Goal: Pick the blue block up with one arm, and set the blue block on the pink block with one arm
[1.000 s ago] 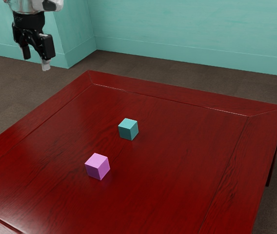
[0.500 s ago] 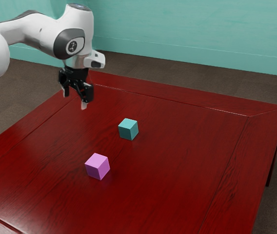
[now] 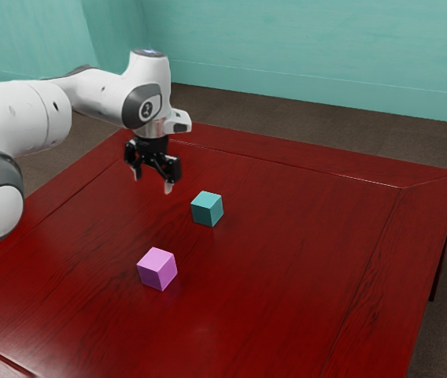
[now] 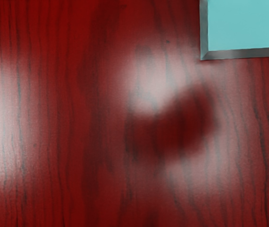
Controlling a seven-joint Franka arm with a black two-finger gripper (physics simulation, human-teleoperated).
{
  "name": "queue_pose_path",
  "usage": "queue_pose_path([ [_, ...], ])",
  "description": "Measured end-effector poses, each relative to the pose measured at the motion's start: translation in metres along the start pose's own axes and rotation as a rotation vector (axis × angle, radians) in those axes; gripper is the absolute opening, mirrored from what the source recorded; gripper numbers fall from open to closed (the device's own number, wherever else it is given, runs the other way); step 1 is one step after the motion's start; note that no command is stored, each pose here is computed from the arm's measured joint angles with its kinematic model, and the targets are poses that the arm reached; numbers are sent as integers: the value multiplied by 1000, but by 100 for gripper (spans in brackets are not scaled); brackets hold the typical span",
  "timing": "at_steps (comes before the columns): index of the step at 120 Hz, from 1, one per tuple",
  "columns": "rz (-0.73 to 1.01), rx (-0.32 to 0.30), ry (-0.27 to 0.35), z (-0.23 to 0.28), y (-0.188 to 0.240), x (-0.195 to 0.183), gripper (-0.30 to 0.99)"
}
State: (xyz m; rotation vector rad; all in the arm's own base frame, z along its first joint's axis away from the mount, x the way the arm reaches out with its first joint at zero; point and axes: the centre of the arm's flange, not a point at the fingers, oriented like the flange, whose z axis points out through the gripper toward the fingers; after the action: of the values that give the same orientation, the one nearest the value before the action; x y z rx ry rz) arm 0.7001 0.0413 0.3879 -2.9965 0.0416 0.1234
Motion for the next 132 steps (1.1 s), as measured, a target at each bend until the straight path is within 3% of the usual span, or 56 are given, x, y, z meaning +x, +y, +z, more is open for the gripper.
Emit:
queue_pose_path([
  [42, -66, -73, 44, 43, 28, 56, 69],
  [132, -128, -145, 82, 100, 57, 91, 69],
])
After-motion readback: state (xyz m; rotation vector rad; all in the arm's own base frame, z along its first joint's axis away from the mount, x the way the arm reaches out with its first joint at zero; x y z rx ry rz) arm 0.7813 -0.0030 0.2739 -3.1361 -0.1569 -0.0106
